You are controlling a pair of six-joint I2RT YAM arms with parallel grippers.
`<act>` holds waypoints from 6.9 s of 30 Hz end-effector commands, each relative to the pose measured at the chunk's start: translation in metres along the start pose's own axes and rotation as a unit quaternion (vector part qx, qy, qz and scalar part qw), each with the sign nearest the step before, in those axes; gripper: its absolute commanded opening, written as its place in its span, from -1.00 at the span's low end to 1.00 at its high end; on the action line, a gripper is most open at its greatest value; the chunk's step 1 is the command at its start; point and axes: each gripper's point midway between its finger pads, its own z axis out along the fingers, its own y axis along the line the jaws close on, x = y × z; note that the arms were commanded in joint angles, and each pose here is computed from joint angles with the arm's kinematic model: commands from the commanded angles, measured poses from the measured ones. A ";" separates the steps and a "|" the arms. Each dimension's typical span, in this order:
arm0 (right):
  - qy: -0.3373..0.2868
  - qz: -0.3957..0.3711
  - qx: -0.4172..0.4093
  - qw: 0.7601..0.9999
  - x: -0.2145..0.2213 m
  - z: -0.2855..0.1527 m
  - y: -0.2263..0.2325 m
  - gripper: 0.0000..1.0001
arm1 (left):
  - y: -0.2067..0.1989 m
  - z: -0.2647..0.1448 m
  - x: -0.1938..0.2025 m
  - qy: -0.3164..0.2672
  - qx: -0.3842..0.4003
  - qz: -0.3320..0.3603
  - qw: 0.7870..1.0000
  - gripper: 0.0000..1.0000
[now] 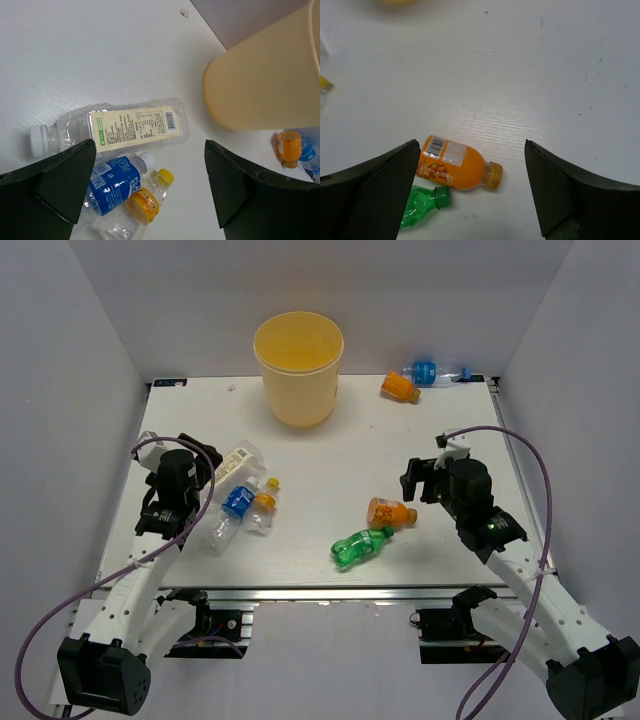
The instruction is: Put the plastic bottles in the bin
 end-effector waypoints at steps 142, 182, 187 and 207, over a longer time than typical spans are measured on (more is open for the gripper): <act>-0.112 0.039 0.031 0.992 -0.004 0.015 -0.007 0.79 | -0.192 -0.016 0.084 0.074 0.184 0.267 0.943 -0.58; 0.002 -0.270 -0.442 0.855 0.050 -0.032 0.143 0.79 | -0.329 0.039 -0.064 -0.024 0.309 0.199 0.930 0.96; 0.081 -0.354 -0.473 0.803 0.101 -0.047 0.140 0.79 | -0.259 0.016 -0.029 0.026 0.277 0.201 0.939 0.96; 0.180 -0.427 -0.361 0.810 0.163 0.019 0.135 0.79 | -0.090 -0.005 0.031 0.047 0.136 0.160 0.977 0.96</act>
